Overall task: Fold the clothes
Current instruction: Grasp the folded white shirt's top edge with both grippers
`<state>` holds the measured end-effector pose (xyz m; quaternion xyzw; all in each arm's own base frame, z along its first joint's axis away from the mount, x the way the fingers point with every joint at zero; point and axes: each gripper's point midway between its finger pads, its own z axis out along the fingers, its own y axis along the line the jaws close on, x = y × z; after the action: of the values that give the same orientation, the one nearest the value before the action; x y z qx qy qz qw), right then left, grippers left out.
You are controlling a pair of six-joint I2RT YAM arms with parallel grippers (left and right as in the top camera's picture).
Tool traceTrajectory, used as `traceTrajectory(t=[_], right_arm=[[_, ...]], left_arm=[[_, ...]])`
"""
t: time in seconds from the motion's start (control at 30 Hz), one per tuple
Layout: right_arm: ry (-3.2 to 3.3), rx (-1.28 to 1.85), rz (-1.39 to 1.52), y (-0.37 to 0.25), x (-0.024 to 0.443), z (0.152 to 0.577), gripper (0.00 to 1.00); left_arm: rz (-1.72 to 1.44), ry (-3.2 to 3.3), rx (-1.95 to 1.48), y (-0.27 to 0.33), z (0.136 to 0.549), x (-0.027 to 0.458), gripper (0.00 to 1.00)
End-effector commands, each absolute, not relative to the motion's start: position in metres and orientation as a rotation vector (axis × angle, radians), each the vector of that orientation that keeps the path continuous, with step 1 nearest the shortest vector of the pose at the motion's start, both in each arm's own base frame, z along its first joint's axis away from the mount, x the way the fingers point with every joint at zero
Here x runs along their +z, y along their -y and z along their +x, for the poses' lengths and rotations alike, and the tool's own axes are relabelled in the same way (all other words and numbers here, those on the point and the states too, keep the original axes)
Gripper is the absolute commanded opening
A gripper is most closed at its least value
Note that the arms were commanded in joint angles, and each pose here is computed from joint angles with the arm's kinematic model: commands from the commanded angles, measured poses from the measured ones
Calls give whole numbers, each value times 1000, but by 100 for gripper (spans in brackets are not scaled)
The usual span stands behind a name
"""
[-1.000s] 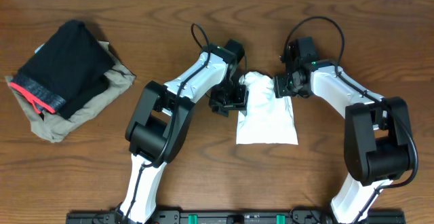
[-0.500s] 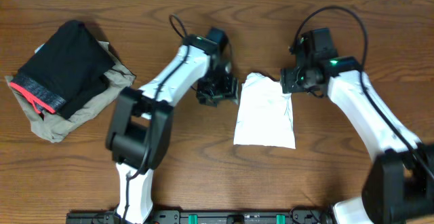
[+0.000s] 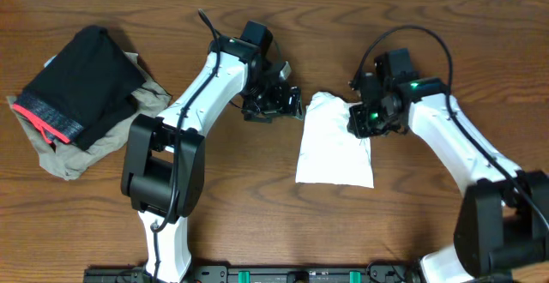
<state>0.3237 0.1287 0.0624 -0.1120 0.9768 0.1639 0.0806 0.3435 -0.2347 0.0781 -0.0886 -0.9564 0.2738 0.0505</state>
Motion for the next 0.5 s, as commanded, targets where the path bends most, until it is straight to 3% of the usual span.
traceTrajectory(t=[0.0,0.2,0.47], right_arm=[[-2998,550,-368,-134,34,309,18],[-3116,540,-350,-130,-3,298,15],[-3137,499,-346,-126,-16,299,15]], left_arm=[[-339,2857,859,238,339,62,88],[-314,2724,955,250,329,40,89],[-366,2530,1127,273,309,16,89]])
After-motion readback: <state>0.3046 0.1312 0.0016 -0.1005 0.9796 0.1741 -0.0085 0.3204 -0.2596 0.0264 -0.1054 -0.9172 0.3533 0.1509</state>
